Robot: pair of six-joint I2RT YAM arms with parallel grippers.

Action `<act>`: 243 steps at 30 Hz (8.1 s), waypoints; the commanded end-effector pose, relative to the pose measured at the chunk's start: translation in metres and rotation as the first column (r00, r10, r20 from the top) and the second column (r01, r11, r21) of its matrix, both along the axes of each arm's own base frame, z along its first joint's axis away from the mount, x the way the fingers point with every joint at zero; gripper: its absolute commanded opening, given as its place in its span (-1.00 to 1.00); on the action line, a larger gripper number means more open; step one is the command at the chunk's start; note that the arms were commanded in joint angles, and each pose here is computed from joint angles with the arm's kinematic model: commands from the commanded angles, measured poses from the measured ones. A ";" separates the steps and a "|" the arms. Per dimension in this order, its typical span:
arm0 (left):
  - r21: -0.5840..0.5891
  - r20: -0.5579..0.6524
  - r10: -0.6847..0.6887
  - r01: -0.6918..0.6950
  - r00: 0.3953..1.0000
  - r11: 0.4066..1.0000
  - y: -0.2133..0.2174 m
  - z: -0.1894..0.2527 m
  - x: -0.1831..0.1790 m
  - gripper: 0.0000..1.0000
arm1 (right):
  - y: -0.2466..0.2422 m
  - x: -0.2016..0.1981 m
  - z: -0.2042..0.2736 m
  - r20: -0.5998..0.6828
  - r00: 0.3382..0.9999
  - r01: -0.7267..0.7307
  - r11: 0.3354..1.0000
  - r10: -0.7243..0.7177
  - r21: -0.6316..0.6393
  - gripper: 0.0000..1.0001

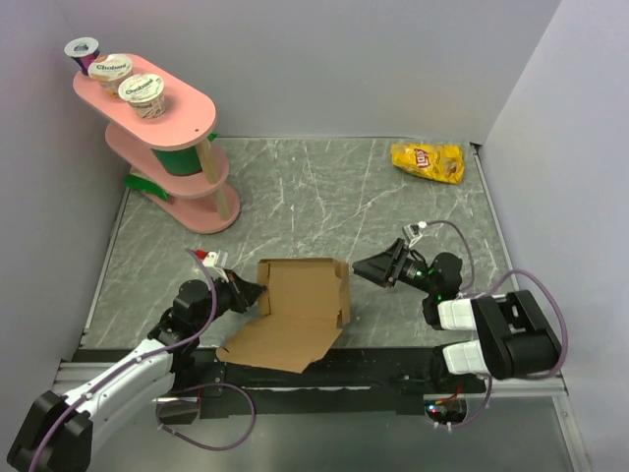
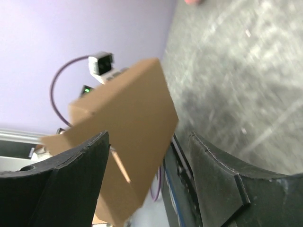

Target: Fold the paper box

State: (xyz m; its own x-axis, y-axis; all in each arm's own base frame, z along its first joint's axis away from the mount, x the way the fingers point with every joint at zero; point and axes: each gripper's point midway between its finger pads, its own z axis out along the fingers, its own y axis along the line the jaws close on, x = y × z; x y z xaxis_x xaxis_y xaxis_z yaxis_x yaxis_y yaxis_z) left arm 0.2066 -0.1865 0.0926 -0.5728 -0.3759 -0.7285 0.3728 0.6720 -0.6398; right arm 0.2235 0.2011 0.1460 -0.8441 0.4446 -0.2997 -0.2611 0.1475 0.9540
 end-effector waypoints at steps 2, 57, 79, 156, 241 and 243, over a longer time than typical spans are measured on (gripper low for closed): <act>-0.026 0.020 -0.025 0.025 0.999 0.999 -0.004 0.009 0.000 -0.98 | -0.001 -0.008 0.089 0.445 0.895 -0.002 0.996 -0.039 0.091 0.48; 0.006 0.018 -0.002 0.001 1.000 1.000 -0.001 0.005 0.004 -0.98 | 0.060 -0.007 0.011 0.267 0.962 0.079 0.869 0.062 -0.488 0.12; 0.029 0.028 0.039 -0.040 0.999 0.999 0.003 0.005 0.011 -0.98 | 0.044 0.014 -0.067 0.114 0.993 0.111 0.603 -0.034 -0.790 0.08; 0.313 0.338 -0.015 -0.097 0.941 0.945 -0.036 0.042 0.032 -0.98 | -0.015 0.071 -0.071 0.360 0.851 0.501 0.387 -0.381 -0.774 -0.75; 0.103 0.143 0.130 -0.146 0.981 0.984 -0.003 0.014 0.022 -0.98 | 0.023 0.001 -0.070 0.143 0.985 0.163 0.755 -0.092 -0.635 -0.07; 0.102 0.151 0.126 -0.142 0.980 0.985 -0.002 0.014 0.021 -0.98 | 0.019 0.007 -0.071 0.146 0.980 0.198 0.731 -0.135 -0.653 -0.12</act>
